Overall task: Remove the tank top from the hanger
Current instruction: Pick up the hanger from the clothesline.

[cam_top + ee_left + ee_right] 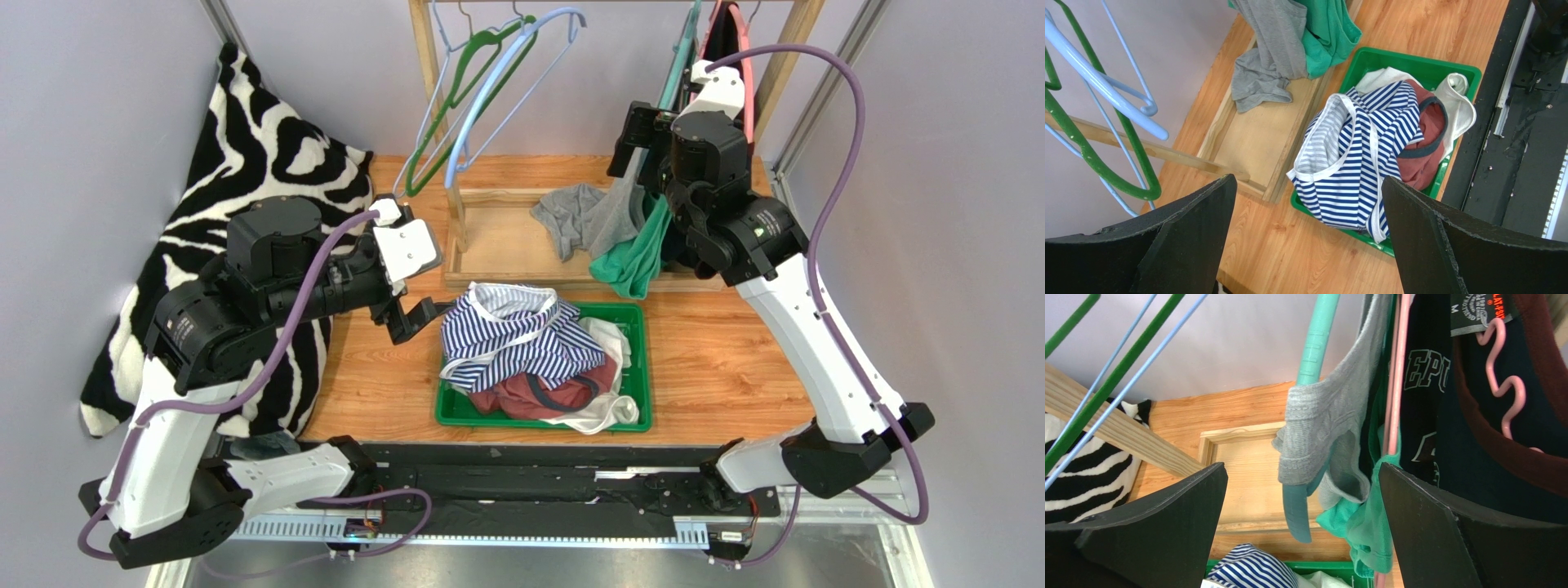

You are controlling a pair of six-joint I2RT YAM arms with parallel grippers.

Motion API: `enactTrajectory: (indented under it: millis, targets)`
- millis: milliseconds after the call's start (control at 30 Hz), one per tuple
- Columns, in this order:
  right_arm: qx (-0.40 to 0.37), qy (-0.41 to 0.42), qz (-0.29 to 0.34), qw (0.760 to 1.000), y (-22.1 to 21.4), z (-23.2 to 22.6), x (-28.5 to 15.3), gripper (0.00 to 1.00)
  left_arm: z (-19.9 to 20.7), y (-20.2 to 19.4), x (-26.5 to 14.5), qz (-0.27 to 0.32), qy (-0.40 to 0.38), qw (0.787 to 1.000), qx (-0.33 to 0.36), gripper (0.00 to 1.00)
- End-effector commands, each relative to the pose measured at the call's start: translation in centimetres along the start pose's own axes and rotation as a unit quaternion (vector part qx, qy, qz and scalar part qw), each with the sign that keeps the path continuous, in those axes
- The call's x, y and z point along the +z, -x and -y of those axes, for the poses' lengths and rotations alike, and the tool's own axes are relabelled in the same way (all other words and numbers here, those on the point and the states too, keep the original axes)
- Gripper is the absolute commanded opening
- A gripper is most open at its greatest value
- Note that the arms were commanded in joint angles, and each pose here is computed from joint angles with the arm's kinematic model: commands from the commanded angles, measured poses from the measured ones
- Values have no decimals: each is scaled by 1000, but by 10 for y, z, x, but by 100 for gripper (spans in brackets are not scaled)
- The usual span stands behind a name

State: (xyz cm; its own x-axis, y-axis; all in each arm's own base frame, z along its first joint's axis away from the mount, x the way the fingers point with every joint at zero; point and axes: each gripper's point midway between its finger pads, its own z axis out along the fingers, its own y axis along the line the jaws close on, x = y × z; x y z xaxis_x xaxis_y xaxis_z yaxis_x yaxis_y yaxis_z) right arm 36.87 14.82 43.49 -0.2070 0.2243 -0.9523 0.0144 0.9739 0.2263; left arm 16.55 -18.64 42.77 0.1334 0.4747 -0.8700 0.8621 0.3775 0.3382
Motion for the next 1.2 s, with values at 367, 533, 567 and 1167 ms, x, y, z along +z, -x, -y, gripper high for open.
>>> enactTrajectory:
  millis: [367,533,567,1167]
  targets:
    - [8,-39,34,999,34,49,-14,100,3,3,-8,18,3,1000,-6,97]
    - [17,5,69,997,60,26,-34,100,4,3,-7,19,-1,1000,-9,97]
    - [14,12,71,997,62,20,-34,100,4,4,-8,20,-1,1000,-10,97]
    - [-28,11,45,999,52,-12,7,100,5,2,-11,22,-1,1000,-13,98]
